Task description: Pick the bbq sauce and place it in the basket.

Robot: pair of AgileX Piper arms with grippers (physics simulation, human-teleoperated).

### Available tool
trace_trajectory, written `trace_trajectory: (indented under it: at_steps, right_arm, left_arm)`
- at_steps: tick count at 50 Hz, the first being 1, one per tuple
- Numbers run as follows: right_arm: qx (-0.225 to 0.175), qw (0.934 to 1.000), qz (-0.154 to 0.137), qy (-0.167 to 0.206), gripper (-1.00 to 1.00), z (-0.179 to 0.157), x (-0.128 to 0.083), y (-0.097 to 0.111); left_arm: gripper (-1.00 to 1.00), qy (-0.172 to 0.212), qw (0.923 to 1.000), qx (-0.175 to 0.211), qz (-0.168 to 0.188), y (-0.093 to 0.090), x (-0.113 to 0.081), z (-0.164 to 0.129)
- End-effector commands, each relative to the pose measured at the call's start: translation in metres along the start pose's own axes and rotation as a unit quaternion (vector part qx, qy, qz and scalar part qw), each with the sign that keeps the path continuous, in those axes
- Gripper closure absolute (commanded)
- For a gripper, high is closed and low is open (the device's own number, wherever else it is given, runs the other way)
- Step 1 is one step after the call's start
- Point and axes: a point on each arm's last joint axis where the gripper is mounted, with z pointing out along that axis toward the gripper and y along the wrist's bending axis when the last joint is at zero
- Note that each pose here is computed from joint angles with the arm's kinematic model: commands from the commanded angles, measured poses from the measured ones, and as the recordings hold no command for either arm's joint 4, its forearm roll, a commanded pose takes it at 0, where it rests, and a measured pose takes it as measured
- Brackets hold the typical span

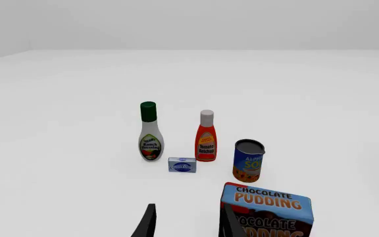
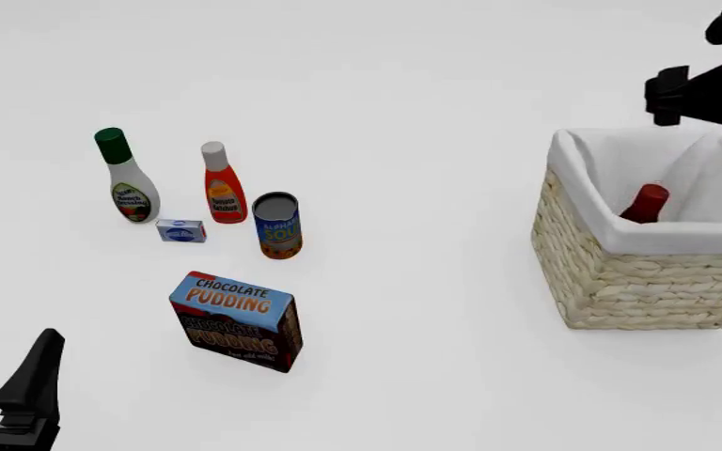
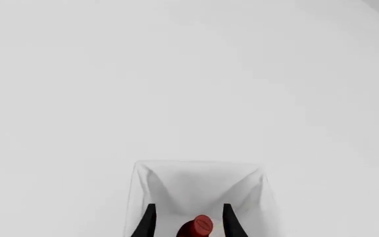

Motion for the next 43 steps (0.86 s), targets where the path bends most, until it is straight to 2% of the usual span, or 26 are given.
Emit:
trace_trajectory:
  at_steps: [1, 29, 43]
  right_arm:
    - [0.003, 0.9997, 0.001, -0.023, -1.00, -0.023, -0.013, -0.002]
    - [0.014, 0.9965, 0.017, -0.081, -1.00, -0.086, -0.027, -0.005]
    - [0.027, 0.9930, 0.027, -0.112, -1.00, -0.129, -0.031, -0.009]
  left_arm:
    - [-1.00, 0.000, 1.0000, 0.000, 0.000, 0.000, 0.000, 0.000]
    - [-1.00, 0.000, 1.0000, 0.000, 0.000, 0.000, 0.000, 0.000]
    - [-1.00, 0.000, 1.0000, 0.000, 0.000, 0.000, 0.000, 0.000]
